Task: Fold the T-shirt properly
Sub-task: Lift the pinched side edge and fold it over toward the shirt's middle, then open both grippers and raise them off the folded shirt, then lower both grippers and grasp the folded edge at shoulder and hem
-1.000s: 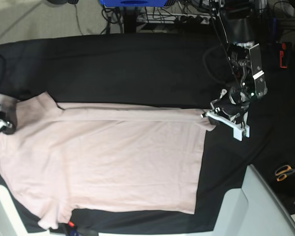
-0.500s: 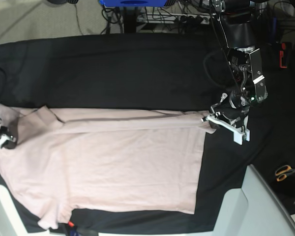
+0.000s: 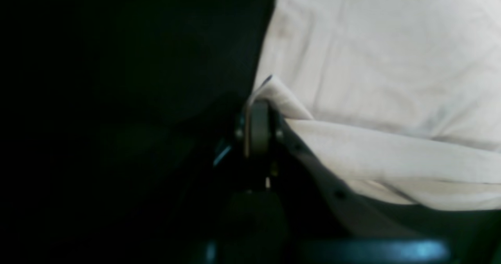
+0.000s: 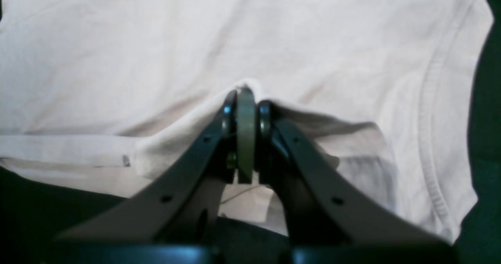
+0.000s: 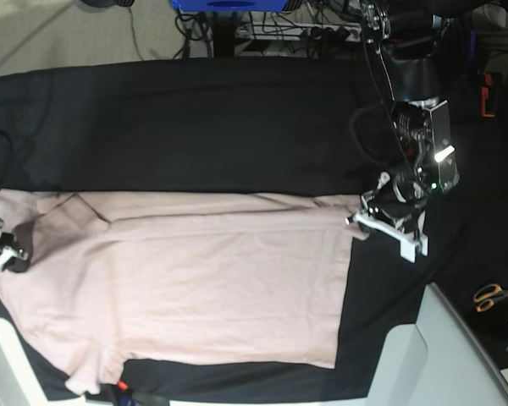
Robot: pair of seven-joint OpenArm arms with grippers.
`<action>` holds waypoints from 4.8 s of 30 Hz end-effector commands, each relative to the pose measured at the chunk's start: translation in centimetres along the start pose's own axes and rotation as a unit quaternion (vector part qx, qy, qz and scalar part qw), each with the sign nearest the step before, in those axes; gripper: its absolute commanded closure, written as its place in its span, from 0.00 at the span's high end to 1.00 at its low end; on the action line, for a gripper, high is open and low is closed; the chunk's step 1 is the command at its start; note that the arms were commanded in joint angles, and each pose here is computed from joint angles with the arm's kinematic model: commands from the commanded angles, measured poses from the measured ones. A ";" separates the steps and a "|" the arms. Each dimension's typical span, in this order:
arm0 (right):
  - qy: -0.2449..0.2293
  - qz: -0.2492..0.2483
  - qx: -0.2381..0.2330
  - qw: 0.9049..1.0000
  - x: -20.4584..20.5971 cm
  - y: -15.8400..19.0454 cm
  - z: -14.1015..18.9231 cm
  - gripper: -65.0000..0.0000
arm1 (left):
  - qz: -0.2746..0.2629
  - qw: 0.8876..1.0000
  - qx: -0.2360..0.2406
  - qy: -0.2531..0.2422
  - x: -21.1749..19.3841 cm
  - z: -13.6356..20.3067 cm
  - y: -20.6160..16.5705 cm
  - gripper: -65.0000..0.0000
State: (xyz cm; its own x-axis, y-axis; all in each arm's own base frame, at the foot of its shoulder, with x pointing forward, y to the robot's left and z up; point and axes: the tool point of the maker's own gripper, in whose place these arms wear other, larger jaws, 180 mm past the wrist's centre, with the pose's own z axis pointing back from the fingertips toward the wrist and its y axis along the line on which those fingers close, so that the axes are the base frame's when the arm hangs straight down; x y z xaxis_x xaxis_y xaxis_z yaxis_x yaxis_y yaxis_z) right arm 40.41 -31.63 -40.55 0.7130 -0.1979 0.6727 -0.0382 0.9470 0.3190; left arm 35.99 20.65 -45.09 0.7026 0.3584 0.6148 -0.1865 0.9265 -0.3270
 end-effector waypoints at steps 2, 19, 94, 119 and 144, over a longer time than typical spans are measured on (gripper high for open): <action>-0.038 0.022 0.004 0.999 3.6 0.3 0.5 0.00 | -0.005 0.999 -0.007 -0.033 2.7 0.2 -0.5 0.00; -0.049 0.008 0.010 0.999 3.2 0.5 -0.7 0.00 | -0.077 0.997 -0.005 -0.014 2.1 -2.5 -2.5 0.00; -0.201 -0.442 -0.062 0.872 -7.5 -8.7 3.3 0.01 | 0.084 0.995 -0.052 -0.028 -5.3 5.3 2.3 1.00; -0.182 -0.439 -0.060 0.878 -8.4 -8.6 3.5 0.01 | 0.153 0.985 -0.084 -0.015 -3.3 -0.5 -1.7 0.79; -0.183 -0.438 -0.059 0.878 -8.2 -8.6 3.5 0.01 | 0.177 0.983 -0.054 -0.017 -5.2 -1.4 0.2 0.15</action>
State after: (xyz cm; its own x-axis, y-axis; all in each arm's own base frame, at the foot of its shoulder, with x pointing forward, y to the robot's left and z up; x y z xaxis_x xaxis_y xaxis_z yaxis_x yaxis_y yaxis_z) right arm 31.34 -37.22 -48.42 0.1907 -0.9224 0.3360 0.5325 0.3847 0.7539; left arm 33.43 19.03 -49.14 0.5546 0.6776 0.4829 -0.3379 0.7138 -0.6135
